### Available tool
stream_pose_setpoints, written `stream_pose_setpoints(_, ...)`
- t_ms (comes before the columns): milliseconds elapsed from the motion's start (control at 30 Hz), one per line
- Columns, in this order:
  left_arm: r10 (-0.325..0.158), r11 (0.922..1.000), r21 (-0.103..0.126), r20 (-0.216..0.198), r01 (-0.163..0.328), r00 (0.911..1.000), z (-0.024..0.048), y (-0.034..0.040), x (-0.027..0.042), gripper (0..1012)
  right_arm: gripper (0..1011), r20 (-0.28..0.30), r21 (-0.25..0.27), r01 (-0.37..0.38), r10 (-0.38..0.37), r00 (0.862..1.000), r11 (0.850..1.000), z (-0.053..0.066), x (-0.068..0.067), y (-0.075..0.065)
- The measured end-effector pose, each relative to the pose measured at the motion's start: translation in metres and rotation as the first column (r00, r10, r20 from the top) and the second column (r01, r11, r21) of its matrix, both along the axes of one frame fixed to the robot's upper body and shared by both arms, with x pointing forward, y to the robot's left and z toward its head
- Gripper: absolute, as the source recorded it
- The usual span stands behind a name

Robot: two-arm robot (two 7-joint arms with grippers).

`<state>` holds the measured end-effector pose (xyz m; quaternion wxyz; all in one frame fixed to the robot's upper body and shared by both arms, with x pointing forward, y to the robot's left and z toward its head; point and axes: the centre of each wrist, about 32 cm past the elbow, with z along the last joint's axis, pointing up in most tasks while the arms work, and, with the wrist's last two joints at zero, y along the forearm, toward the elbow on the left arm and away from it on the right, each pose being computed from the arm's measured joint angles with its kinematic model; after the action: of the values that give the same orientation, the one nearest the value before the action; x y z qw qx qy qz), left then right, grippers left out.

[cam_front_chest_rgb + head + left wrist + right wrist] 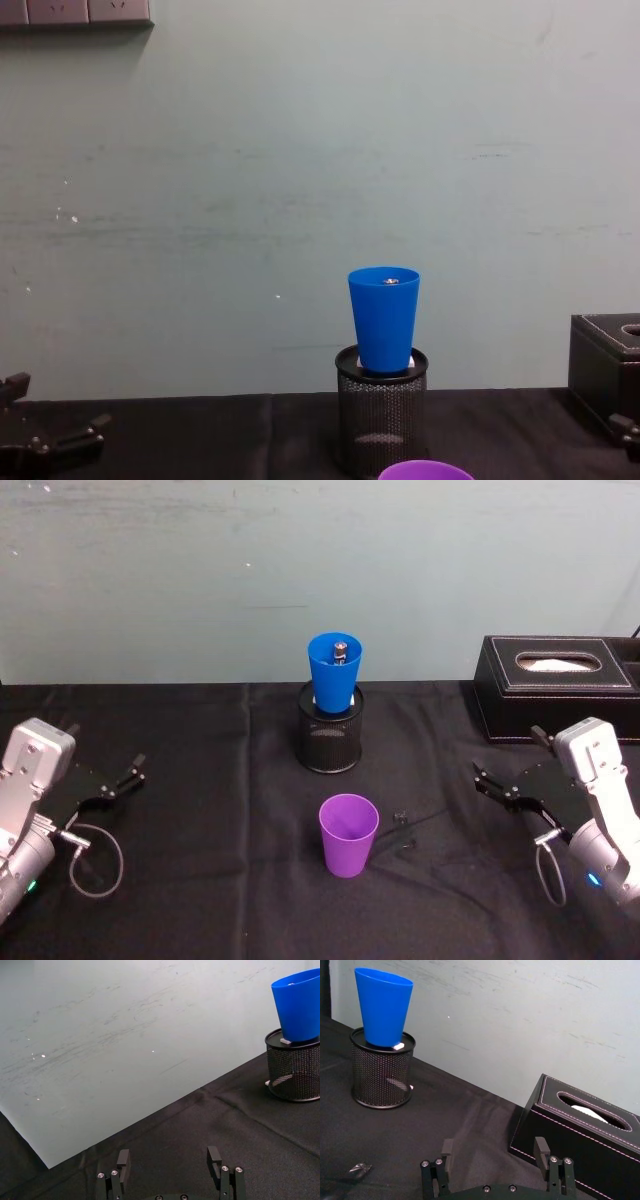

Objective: Pick up one cup with a gripper and tap it against the other cup.

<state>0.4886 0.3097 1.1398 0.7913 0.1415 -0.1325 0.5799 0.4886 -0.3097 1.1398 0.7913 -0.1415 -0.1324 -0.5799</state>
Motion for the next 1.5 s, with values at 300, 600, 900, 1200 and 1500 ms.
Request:
stream_pose_setpoints(300,0.000,1.0000,0.000,0.000,0.000,1.0000,0.0000,0.0000,0.0000,1000,1003,0.000,0.000,0.000,0.000,1.000,1.000,0.0000,0.0000,0.0000)
stream_pose_setpoints(600,0.000,1.0000,0.000,0.000,0.000,1.0000,0.0000,0.0000,0.0000,1000,1003,0.000,0.000,0.000,0.000,1.000,1.000,0.0000,0.0000,0.0000)
stream_pose_setpoints(900,0.000,1.0000,0.000,0.000,0.000,1.0000,0.0000,0.0000,0.0000,1000,1003,0.000,0.000,0.000,0.000,1.000,1.000,0.0000,0.0000,0.0000)
stream_pose_setpoints(1200,0.000,1.0000,0.000,0.000,0.000,1.0000,0.0000,0.0000,0.0000,1000,1002,0.000,0.000,0.000,0.000,1.000,1.000,0.0000,0.0000,0.0000)
stream_pose_setpoints(1500,0.000,1.0000,0.000,0.000,0.000,1.0000,0.0000,0.0000,0.0000,1000,1003,0.000,0.000,0.000,0.000,1.000,1.000,0.0000,0.0000,0.0000)
